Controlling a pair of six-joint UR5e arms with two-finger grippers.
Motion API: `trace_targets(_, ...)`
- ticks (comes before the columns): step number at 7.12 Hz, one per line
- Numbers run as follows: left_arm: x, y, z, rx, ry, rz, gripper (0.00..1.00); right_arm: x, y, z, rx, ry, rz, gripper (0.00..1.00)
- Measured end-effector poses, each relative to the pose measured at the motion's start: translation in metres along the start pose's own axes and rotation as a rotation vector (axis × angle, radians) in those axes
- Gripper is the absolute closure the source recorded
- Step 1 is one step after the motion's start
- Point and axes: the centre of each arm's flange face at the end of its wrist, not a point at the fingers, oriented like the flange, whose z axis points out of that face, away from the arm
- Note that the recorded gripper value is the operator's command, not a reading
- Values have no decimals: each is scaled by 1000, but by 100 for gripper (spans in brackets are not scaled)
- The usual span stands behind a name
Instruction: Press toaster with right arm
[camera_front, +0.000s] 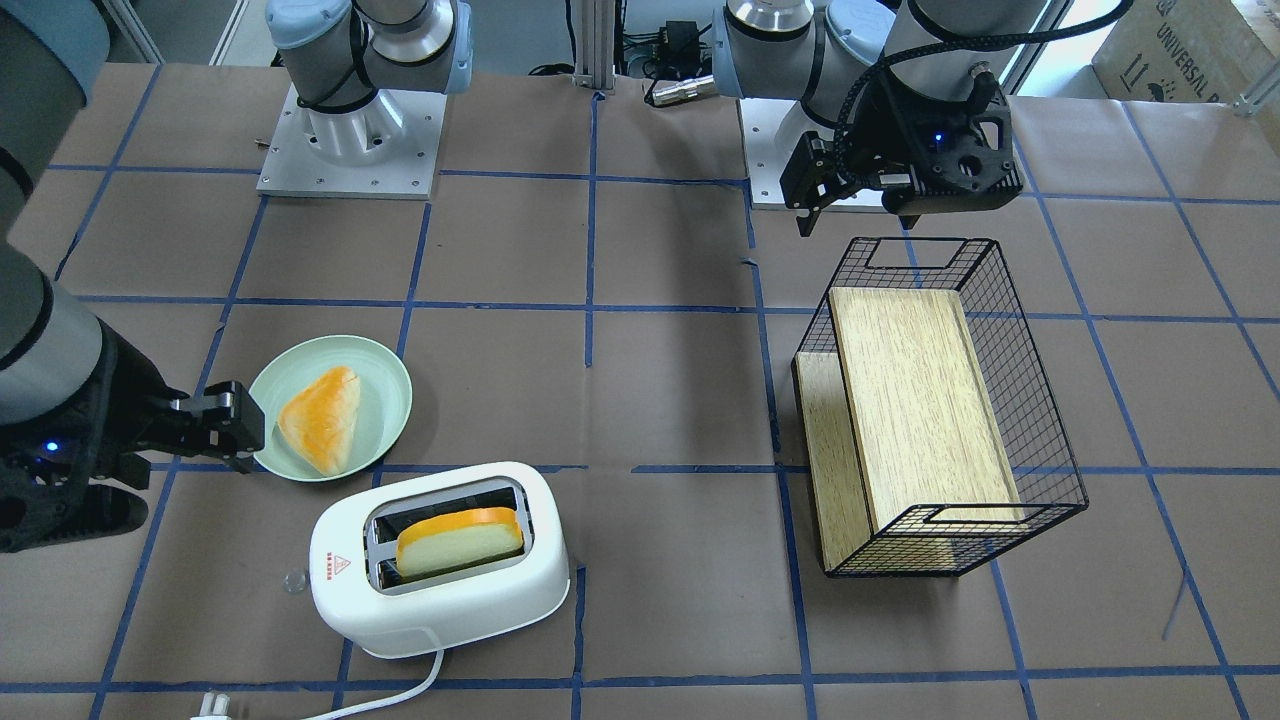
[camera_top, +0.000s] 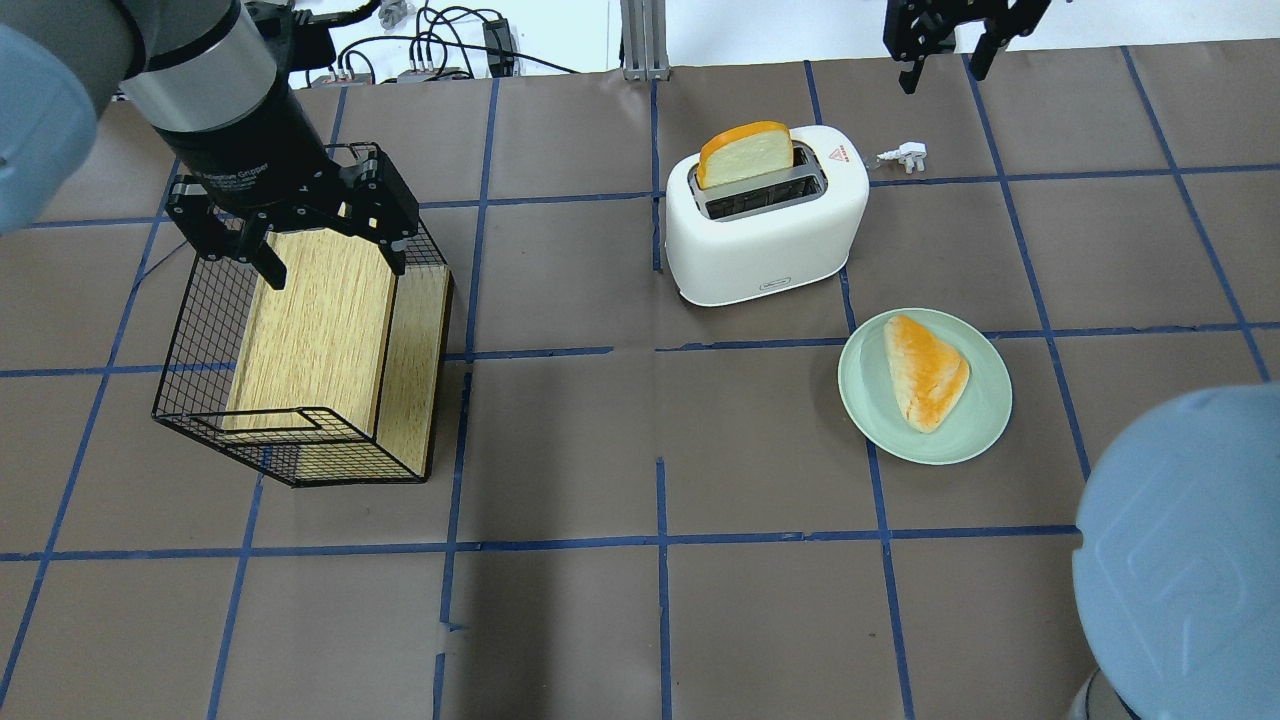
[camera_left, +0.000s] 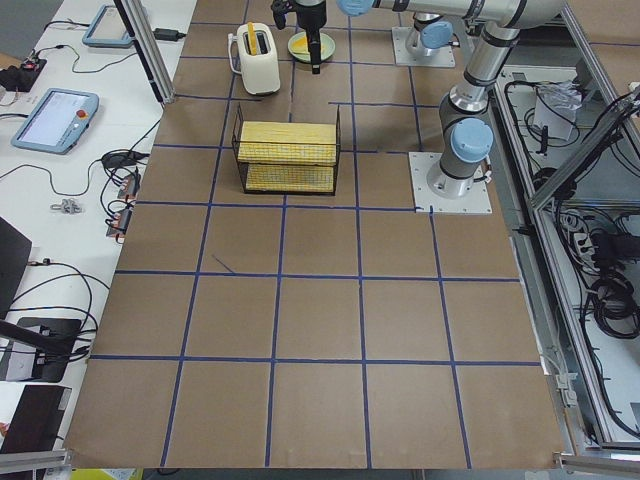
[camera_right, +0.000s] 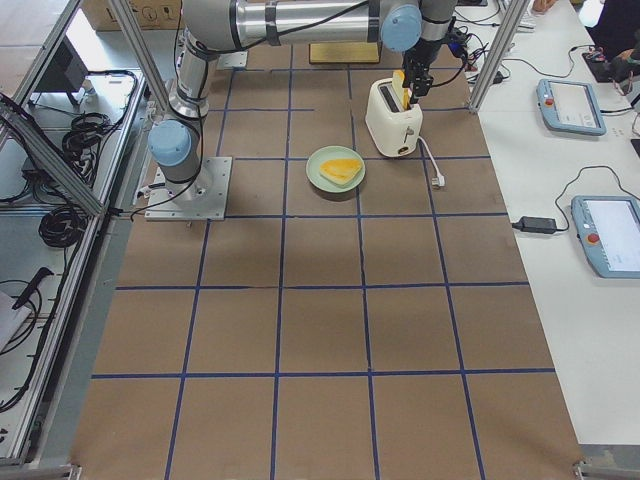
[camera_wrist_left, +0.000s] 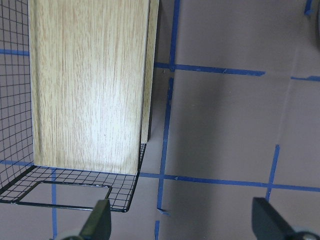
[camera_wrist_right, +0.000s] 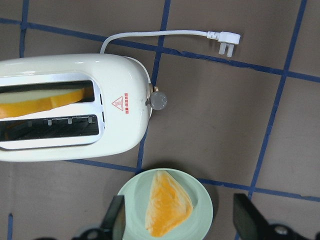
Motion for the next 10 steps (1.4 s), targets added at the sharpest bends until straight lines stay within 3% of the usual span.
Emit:
trace_targets(2, 0, 0, 0, 0, 0, 0, 0, -21, 26, -38, 34, 32, -72, 0)
trace_targets(3, 0, 0, 0, 0, 0, 0, 0, -39, 36, -48, 43, 35, -21, 0)
trace_targets(5, 0, 0, 0, 1, 0, 0, 0, -55, 57, -47, 14, 31, 63, 0)
trace_targets(10, 0, 0, 0, 0, 0, 0, 0, -69, 170, -16, -59, 16, 95, 0)
